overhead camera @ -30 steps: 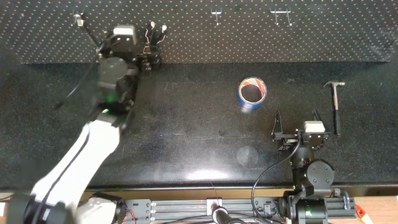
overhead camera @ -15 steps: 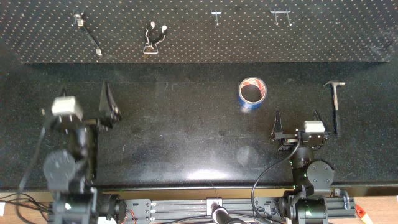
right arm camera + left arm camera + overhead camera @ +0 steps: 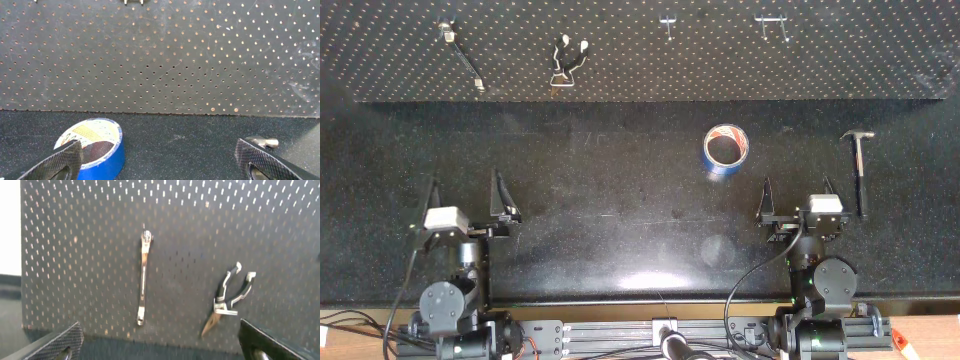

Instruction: Place Tools Onto Pegboard

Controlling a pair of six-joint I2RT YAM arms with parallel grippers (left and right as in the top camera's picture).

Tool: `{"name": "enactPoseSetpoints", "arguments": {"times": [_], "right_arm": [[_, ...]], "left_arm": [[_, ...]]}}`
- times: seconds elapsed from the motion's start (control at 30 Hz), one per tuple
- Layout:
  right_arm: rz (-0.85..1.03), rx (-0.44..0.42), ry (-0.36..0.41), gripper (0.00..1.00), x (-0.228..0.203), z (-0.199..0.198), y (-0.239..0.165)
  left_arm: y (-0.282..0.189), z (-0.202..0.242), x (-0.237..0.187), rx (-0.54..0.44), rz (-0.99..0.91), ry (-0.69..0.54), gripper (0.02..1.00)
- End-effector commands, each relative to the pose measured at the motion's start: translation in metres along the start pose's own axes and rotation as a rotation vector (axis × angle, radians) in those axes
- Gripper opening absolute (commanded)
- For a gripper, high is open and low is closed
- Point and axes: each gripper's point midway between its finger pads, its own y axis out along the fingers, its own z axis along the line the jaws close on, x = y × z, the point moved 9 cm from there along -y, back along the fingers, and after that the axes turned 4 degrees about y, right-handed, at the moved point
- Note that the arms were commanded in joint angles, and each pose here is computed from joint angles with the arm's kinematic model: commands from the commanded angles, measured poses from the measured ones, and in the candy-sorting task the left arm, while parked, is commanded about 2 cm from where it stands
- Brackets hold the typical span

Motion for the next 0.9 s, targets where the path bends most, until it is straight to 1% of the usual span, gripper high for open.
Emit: {"name": "enactPoseSetpoints", "arguments": {"times": [0.03,0.3,0.37,0.6,0.9], "right_arm": [[-0.002,0.013,0.011,0.980,-0.001,0.002,0.000],[-0.003,0.013,0.011,0.980,-0.001,0.002,0.000],[-0.002,0.013,0.011,0.978,-0.001,0.002,0.000],[-0.002,0.013,0.011,0.980,-0.001,0.002,0.000],[-0.002,0.013,0.011,0.980,-0.001,0.002,0.000]], "left_arm": [[-0.001,-0.002,-0.012,-0.019,0.066,-0.024,0.996],[-0.005,-0.016,-0.034,-0.107,0.211,-0.029,0.996],[-0.006,-0.018,-0.035,-0.122,0.220,-0.029,0.996],[-0.006,-0.018,-0.035,-0.124,0.218,-0.002,0.996],[-0.005,-0.017,-0.035,-0.116,0.218,-0.001,0.996]]}}
